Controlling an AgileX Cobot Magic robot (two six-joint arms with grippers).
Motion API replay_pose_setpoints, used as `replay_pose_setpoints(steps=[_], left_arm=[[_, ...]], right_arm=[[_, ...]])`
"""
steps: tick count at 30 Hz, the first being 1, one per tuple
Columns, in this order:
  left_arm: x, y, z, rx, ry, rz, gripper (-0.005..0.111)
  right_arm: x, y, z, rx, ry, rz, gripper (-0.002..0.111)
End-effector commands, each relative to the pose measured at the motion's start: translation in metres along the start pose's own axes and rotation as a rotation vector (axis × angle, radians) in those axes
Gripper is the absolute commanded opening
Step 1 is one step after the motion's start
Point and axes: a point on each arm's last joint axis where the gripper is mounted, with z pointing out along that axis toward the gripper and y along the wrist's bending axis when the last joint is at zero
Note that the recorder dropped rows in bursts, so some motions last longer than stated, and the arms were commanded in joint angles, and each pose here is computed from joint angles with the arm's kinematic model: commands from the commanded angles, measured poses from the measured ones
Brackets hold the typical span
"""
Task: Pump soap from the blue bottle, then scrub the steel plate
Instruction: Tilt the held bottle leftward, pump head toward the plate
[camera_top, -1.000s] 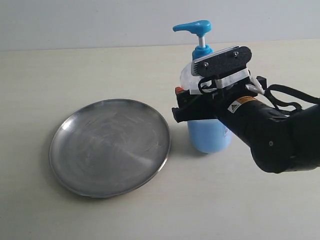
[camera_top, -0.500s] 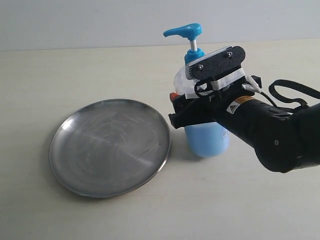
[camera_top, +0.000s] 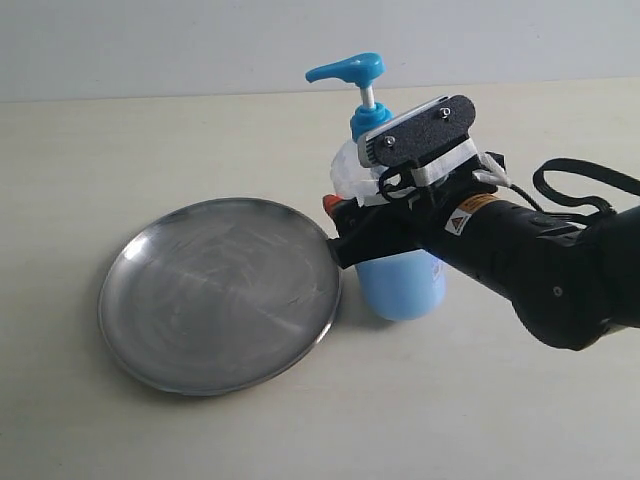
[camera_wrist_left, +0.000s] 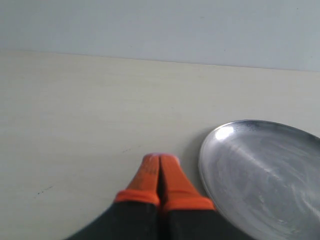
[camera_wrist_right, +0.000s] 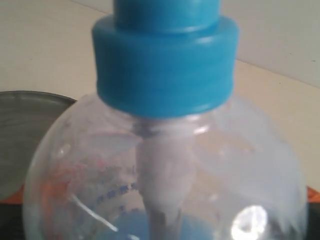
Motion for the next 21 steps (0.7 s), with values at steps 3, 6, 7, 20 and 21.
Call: replay_pose_setpoints(steps=[3,6,7,20,21], left_arm=[[0.0,0.0,0.0,-0.001,-0.01,-0.003,0.0],[0.0,0.0,0.0,-0.001,-0.01,-0.003,0.0],[0.0,0.0,0.0,-0.001,-0.01,-0.003,0.0],[0.0,0.0,0.0,-0.001,-0.01,-0.003,0.0],[0.0,0.0,0.0,-0.001,-0.01,-0.003,0.0]], right_arm=[[-0.003,0.0,-0.001,-0.014,0.0,-0.007,0.0],[-0.002,0.002,-0.002,-0.011,0.013,-0.007,0.0],[-0.002,0.003,-0.002,-0.002,0.012,-0.017,0.0],[-0.004,0.013,-0.003,0.013,0.027,-0.054,0.0],[-0.005,0.014,-0.003,0.003,0.037,-0.057,0.0]])
